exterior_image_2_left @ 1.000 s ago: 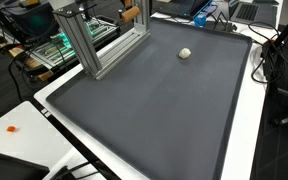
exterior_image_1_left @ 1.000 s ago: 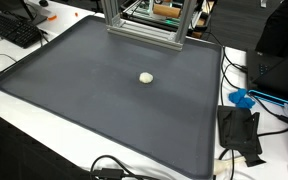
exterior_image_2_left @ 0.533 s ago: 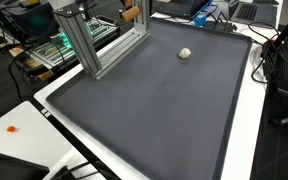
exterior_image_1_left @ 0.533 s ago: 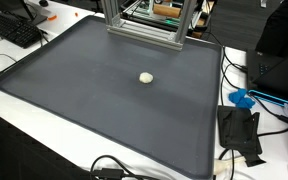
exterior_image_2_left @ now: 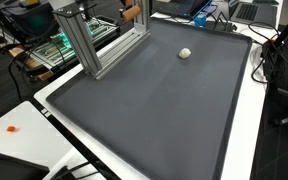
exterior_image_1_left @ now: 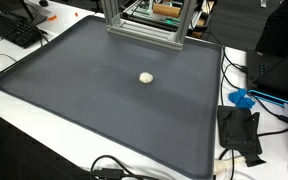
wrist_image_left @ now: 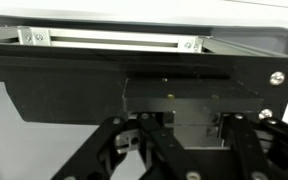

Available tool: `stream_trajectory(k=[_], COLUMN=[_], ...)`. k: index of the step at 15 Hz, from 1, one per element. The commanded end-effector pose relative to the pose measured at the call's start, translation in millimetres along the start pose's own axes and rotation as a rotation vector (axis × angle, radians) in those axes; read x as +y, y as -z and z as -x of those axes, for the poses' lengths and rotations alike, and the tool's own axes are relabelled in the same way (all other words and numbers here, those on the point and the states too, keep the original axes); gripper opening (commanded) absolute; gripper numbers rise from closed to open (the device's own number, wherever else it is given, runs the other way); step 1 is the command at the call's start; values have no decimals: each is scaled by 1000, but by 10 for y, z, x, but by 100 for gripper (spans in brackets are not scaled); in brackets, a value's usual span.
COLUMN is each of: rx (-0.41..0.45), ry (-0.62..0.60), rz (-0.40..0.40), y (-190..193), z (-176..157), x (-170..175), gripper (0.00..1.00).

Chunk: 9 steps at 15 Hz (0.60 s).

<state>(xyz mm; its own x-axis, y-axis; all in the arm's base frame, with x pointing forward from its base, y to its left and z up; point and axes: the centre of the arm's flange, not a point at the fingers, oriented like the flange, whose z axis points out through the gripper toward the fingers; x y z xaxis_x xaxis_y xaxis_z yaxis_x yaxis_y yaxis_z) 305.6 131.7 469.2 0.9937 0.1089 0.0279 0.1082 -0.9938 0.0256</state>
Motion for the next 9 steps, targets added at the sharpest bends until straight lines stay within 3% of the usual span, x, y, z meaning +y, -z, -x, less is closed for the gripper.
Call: stream_trajectory(k=[1,5,9], rx=[6,-6,39], ry=[1,6,22], rz=[28,43,60], y=[144,147,262], z=[-40,-41,-93], x=[-20,-24,16], gripper=[28,28,28])
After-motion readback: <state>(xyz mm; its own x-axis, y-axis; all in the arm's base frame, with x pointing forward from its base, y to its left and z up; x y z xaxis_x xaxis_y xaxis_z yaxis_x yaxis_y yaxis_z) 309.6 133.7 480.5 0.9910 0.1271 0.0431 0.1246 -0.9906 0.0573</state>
